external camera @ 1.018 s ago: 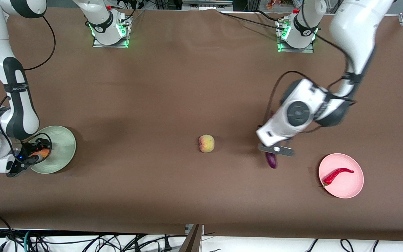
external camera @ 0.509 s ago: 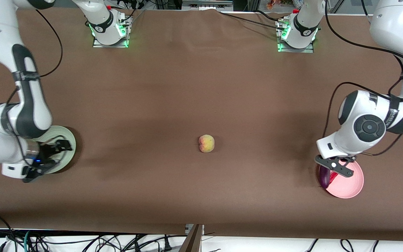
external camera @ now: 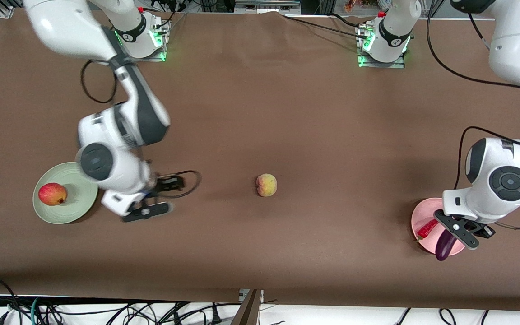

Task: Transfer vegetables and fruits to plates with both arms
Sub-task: 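Lower the eggplant onto the pink plate while the right gripper grasps the peach, then release the eggplant and raise the left gripper while the right gripper carries the peach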

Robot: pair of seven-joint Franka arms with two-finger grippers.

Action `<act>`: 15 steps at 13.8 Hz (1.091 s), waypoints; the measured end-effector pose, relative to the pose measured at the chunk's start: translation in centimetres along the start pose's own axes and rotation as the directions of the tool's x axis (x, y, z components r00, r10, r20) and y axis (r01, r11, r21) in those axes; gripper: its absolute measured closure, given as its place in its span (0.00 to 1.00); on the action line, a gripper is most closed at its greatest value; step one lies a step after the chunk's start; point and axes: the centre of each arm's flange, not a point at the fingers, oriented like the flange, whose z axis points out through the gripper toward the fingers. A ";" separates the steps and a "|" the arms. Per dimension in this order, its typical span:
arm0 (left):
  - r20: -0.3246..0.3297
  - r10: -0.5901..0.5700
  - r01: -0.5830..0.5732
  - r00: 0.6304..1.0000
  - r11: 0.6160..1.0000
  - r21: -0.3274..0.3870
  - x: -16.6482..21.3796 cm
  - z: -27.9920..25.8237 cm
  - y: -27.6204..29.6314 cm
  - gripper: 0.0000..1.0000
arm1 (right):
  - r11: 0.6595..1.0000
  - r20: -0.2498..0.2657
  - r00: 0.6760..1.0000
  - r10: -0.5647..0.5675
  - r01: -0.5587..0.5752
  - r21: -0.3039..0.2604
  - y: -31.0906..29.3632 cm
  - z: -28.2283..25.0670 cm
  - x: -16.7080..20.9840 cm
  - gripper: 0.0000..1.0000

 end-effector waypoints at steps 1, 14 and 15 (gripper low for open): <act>-0.011 -0.005 0.005 1.000 1.000 0.002 -0.5 1.8 -0.2 0.66 | 0.999 -0.051 0.998 0.041 -0.040 0.023 -3.6 0.1 -0.2 0.00; -0.055 -0.008 0.007 0.998 1.000 -0.008 -0.8 5.3 -0.3 0.26 | 0.992 -0.290 0.957 0.025 0.013 0.127 -20.5 13.8 -4.6 0.00; -0.055 -0.004 0.003 0.998 1.000 -0.009 -0.4 4.6 -0.2 0.15 | 0.992 -0.295 0.955 0.014 0.023 0.123 -21.0 14.6 -5.0 0.00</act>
